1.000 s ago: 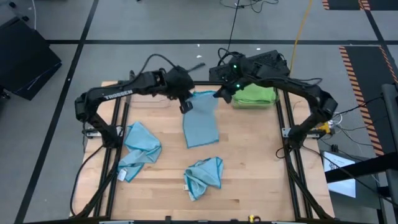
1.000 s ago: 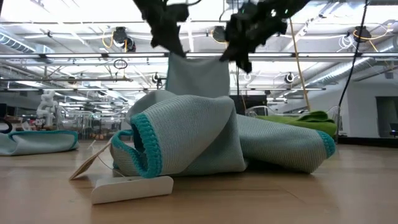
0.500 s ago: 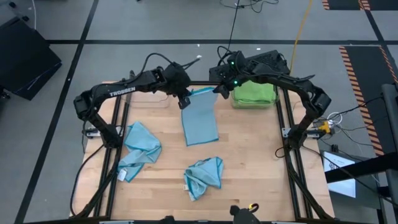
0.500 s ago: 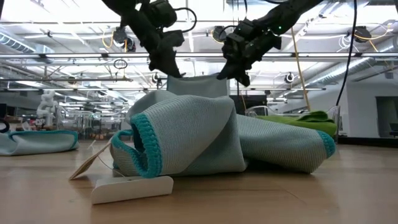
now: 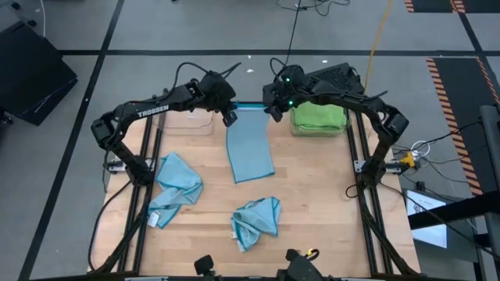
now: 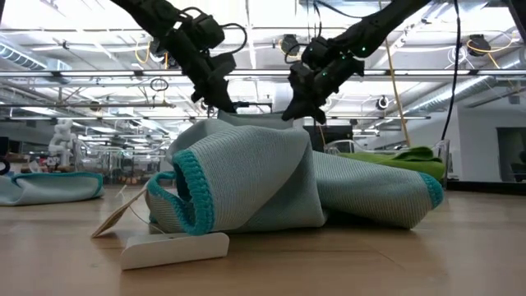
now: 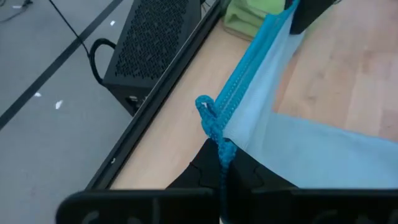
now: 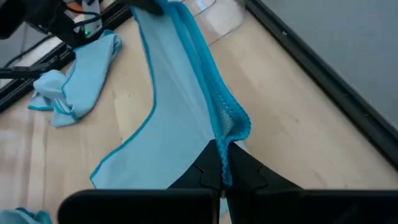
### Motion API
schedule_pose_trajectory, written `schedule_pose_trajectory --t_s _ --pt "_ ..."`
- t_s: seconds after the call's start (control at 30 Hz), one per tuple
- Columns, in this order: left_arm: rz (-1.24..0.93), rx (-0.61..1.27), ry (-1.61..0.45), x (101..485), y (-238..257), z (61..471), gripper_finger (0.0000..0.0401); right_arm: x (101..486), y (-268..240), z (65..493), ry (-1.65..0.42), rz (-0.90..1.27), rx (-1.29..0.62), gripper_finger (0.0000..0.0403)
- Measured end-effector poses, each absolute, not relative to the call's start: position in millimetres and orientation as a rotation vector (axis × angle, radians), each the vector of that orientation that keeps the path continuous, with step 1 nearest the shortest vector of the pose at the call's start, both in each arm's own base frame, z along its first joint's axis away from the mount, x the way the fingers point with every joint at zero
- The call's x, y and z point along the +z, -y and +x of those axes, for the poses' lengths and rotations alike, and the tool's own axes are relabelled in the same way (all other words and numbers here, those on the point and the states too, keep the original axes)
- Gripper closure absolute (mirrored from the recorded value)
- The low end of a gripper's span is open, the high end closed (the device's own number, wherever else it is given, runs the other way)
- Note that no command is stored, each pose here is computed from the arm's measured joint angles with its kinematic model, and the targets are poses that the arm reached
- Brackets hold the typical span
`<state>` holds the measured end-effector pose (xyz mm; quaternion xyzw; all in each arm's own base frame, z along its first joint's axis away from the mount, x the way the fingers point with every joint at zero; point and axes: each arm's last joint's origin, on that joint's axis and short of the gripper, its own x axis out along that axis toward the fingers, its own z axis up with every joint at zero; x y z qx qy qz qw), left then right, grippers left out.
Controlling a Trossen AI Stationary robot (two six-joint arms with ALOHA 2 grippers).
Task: Sort microfiber towel by color & place in baskets
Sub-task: Fold the top blue towel
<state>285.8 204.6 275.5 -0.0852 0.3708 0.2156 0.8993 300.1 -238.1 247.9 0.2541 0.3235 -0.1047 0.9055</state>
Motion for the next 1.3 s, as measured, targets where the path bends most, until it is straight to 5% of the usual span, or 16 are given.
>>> schedule_pose_trajectory --t_s 0.33,0.63,1.3 --pt "-0.230 0.409 -0.779 262 -193 290 0.0397 244 247 293 -0.689 0.524 -0.262 0.0403" --pt "-0.167 0.484 -0.536 281 -209 298 0.0398 268 257 267 -0.634 0.535 -0.339 0.0403" --pt "-0.220 0.465 -0.614 254 -224 300 0.0397 245 250 264 -0.688 0.593 -0.301 0.0403"
